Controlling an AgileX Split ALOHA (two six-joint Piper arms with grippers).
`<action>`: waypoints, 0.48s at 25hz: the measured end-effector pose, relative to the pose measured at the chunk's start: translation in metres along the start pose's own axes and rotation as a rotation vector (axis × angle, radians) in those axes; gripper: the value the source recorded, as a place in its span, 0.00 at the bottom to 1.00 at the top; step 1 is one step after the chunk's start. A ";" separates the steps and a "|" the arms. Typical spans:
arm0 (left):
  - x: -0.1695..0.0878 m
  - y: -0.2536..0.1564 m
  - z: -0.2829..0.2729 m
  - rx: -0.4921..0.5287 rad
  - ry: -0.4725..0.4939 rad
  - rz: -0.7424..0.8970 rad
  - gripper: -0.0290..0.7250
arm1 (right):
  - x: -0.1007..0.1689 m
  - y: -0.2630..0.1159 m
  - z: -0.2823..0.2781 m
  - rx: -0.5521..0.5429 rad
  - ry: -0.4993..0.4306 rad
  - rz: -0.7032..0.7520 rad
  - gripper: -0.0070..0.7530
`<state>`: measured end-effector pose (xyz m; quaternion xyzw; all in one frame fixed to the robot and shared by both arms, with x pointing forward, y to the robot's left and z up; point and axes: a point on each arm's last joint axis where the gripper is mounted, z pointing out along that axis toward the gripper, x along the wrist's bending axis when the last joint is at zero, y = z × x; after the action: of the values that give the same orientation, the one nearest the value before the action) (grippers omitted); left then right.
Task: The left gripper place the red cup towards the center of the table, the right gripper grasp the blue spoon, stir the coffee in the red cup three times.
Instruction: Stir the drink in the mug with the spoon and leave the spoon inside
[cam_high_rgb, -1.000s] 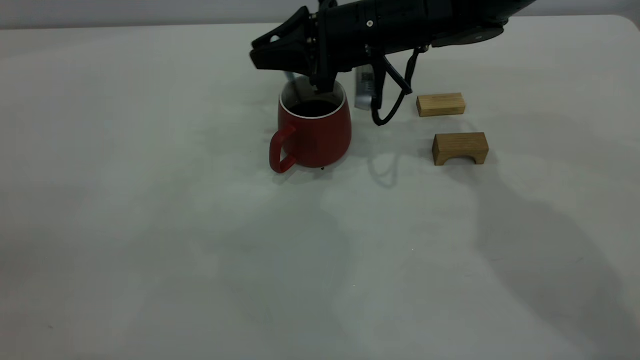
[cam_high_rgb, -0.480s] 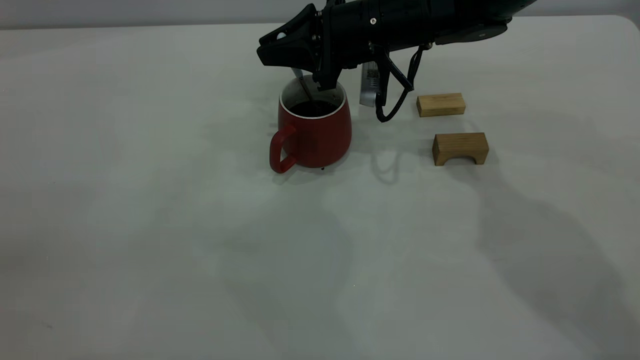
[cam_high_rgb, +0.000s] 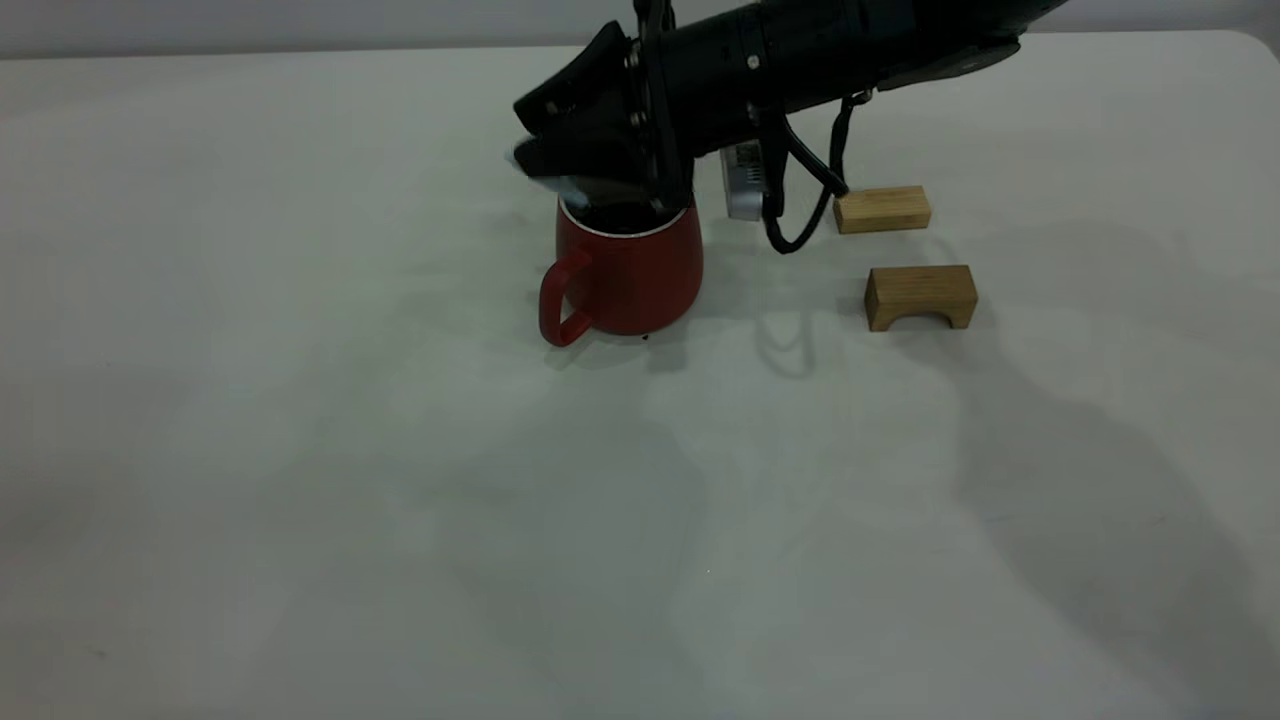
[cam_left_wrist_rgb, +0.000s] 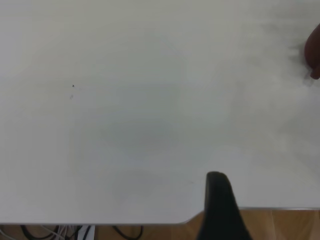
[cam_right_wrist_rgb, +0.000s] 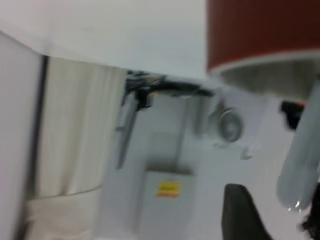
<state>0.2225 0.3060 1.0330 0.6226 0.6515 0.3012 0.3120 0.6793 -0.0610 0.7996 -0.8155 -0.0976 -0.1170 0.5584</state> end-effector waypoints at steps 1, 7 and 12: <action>0.000 0.000 0.000 0.000 0.000 0.000 0.77 | 0.000 -0.002 -0.001 -0.011 -0.021 -0.037 0.55; 0.000 0.000 0.000 0.000 0.000 0.000 0.77 | -0.003 -0.027 -0.014 -0.121 -0.243 -0.350 0.59; 0.000 0.000 0.000 0.000 0.000 0.001 0.77 | -0.003 -0.052 -0.042 -0.264 -0.505 -0.634 0.60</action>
<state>0.2225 0.3060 1.0330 0.6230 0.6510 0.3014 0.3118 0.6582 -0.0816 0.8598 -0.8129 -0.4612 -0.0909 0.3440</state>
